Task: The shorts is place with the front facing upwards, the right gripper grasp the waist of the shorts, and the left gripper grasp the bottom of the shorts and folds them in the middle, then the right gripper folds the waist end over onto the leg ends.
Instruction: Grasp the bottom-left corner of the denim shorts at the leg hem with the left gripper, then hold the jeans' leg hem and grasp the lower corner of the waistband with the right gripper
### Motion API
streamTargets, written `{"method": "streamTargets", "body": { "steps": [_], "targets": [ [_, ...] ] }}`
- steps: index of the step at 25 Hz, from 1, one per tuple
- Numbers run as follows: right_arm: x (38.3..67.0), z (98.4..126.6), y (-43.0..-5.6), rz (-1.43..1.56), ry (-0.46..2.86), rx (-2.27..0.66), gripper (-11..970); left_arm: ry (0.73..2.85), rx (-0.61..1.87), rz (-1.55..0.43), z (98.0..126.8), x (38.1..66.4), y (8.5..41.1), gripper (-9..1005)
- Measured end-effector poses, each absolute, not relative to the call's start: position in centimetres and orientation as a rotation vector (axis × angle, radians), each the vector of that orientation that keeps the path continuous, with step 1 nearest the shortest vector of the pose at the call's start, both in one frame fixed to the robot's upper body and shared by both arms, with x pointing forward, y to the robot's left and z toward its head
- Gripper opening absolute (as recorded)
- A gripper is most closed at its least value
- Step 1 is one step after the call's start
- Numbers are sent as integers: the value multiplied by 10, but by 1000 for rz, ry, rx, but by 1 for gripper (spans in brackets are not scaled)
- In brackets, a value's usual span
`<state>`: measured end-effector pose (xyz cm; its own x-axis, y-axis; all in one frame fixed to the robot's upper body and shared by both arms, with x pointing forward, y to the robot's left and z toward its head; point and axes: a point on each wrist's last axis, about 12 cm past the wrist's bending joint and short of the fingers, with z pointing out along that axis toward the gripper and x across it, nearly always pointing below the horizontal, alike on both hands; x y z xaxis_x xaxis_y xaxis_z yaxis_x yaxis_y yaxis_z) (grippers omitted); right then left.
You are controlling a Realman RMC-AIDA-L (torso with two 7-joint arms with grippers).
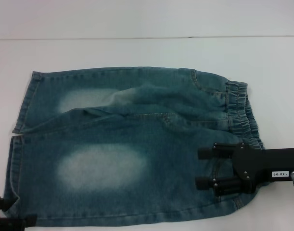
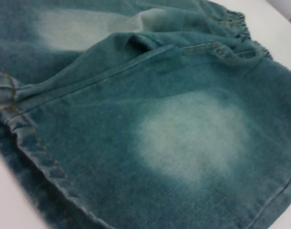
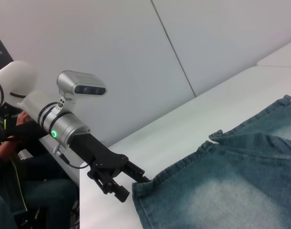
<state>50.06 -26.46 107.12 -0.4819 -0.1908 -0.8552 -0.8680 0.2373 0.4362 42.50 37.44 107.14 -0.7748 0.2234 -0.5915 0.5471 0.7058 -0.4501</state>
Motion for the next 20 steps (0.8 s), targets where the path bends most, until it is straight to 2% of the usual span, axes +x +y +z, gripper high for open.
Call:
{"method": "streamTargets", "body": {
  "steps": [7, 15, 20],
  "targets": [
    [500, 1071, -265, 1276, 1838, -969, 944, 2412, 597, -821, 1072, 430, 375, 901],
    [500, 1070, -265, 1275, 1839, -968, 945, 2418, 641, -810, 1077, 433, 373, 481],
    [500, 1071, -266, 1274, 1836, -966, 945, 2411, 650, -812, 1078, 433, 372, 385]
  ]
}}
